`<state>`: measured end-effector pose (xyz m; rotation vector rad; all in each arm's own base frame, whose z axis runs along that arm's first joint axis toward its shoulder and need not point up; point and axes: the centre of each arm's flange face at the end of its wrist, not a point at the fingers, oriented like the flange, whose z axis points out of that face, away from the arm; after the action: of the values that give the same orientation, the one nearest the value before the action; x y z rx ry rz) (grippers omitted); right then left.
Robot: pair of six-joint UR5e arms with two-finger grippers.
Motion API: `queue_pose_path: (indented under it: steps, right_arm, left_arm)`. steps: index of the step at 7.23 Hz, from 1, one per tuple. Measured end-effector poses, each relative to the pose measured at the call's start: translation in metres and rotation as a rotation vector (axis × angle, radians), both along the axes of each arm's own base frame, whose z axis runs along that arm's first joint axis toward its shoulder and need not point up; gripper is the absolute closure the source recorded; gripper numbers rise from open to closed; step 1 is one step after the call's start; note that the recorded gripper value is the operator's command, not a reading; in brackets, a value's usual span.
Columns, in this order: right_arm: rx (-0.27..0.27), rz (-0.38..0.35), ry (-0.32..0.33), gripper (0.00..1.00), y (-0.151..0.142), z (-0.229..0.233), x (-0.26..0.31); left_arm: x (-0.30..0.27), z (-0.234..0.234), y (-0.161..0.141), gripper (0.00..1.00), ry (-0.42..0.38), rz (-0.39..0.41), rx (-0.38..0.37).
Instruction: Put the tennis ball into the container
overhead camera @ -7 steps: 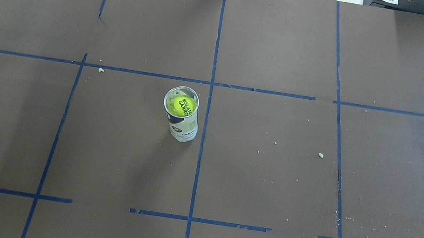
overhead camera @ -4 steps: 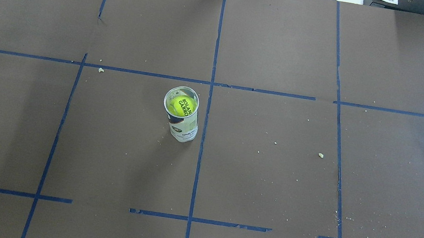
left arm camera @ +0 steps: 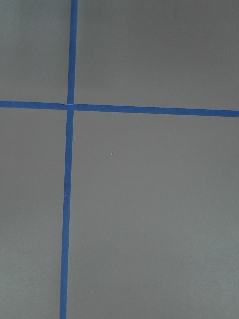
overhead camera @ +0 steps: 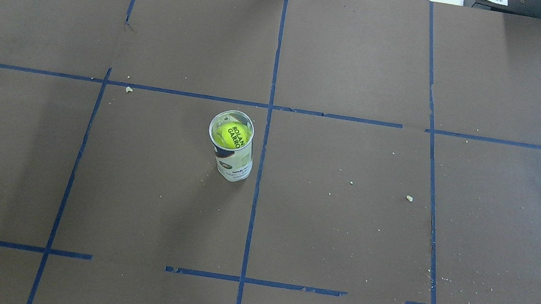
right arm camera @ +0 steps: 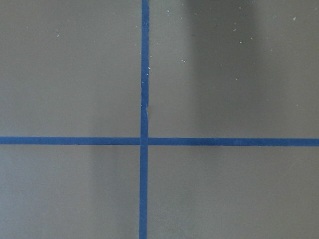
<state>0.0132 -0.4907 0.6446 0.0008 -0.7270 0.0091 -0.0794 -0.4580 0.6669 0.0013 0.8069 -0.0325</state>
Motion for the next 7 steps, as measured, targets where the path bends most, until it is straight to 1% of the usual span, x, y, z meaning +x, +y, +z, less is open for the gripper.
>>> queue_pose_path:
  steps: [7]
  right_arm:
    - [0.0,0.0,0.0,0.0,0.0,0.0,0.0]
  left_arm:
    - [-0.0001,-0.0026,-0.0026,0.0,-0.001,-0.002,0.008]
